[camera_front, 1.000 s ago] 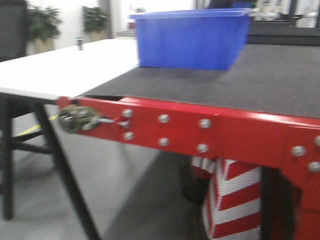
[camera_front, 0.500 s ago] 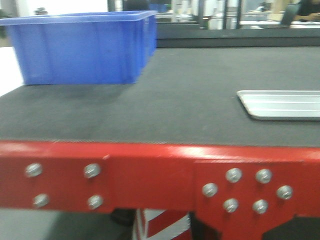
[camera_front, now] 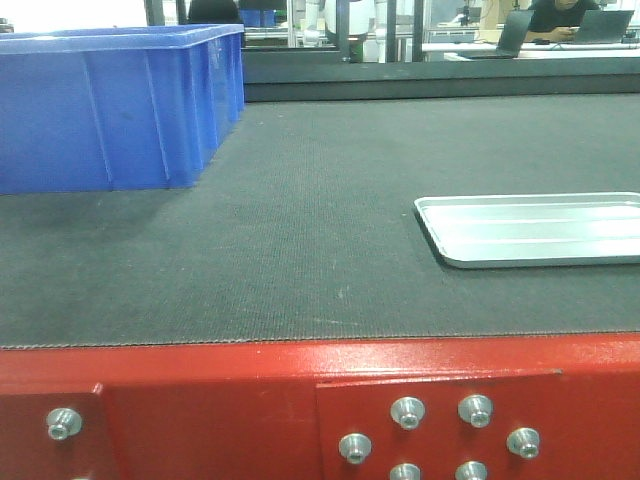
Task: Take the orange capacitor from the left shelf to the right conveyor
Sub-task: 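Stop the base facing the conveyor beside the metal tray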
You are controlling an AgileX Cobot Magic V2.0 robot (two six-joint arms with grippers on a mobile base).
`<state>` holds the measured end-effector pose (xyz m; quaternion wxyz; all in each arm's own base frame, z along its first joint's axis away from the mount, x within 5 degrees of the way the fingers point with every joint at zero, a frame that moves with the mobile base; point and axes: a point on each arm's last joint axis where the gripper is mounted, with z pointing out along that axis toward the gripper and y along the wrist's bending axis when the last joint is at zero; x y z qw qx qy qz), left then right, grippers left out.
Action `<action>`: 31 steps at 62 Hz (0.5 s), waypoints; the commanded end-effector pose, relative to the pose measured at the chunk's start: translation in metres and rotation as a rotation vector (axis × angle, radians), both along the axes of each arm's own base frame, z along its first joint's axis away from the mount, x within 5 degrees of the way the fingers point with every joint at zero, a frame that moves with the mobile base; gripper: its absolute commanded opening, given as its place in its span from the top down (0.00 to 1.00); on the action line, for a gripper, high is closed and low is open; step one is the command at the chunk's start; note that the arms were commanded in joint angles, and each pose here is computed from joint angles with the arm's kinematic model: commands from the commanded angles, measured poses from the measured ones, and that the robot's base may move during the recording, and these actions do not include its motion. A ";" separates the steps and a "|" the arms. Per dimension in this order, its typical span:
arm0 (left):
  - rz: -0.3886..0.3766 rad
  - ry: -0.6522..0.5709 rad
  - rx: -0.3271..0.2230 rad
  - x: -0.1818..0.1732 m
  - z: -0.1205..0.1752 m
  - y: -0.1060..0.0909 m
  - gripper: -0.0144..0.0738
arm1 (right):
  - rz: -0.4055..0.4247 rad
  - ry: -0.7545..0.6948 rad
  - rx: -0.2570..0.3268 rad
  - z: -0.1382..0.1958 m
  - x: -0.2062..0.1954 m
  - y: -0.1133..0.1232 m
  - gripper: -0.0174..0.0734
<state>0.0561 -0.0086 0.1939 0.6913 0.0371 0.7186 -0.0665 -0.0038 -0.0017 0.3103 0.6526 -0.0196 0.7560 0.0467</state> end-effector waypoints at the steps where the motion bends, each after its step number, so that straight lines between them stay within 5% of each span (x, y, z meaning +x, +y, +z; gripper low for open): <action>1: 0.007 -0.097 -0.019 -0.001 0.010 0.001 0.98 | -0.012 -0.125 0.001 0.017 -0.005 -0.001 0.70; 31: 0.007 -0.097 -0.019 -0.001 0.010 0.001 0.98 | -0.012 -0.125 0.001 0.017 -0.005 -0.001 0.70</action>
